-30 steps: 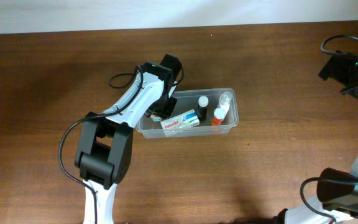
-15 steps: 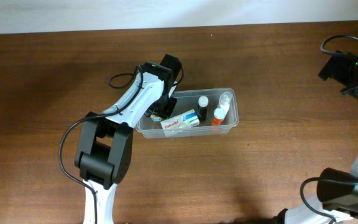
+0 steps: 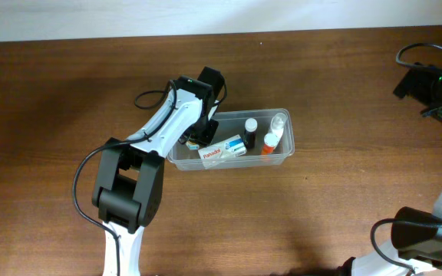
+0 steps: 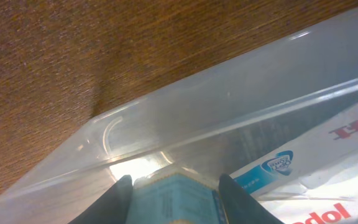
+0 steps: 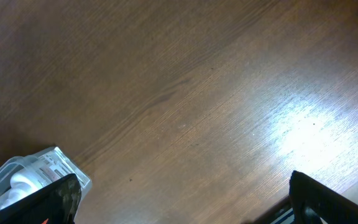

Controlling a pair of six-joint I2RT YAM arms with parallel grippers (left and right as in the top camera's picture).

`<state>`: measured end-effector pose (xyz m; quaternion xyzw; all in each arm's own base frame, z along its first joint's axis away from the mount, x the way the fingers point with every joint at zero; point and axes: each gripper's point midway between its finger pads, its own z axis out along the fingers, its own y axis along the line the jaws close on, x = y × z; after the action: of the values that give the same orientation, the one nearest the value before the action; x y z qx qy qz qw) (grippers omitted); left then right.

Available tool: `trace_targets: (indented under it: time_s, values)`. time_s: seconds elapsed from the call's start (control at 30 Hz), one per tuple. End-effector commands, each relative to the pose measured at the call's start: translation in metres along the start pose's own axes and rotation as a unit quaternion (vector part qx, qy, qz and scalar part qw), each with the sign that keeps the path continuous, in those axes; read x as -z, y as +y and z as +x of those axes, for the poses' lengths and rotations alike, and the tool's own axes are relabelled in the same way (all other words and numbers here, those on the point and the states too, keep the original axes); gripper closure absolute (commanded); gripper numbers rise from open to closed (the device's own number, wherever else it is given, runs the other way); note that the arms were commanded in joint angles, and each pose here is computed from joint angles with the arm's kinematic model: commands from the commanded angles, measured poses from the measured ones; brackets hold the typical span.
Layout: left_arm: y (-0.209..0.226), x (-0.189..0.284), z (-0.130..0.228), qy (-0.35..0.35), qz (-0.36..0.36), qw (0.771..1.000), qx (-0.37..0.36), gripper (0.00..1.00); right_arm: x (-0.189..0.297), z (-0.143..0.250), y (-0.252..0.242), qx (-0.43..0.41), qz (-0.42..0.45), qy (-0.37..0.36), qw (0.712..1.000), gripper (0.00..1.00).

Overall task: Pack container
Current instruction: 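Lower the amber jar into the container and open the left gripper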

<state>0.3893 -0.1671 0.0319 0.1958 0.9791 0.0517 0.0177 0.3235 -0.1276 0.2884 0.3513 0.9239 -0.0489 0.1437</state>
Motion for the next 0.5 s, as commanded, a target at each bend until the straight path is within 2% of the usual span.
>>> trace_targets:
  time_s: [0.0,0.47]
  values:
    - [0.0027,-0.0090,0.0150,0.028,-0.011,1.000,-0.003,0.56,0.0108,-0.0017,-0.0048,-0.005,0.000,-0.017,1.000,0.01]
    - [0.0027,-0.0090,0.0149,0.028,-0.011,1.000,-0.003,0.52,0.0108,-0.0017,-0.0048,-0.005,0.000,-0.017,1.000,0.02]
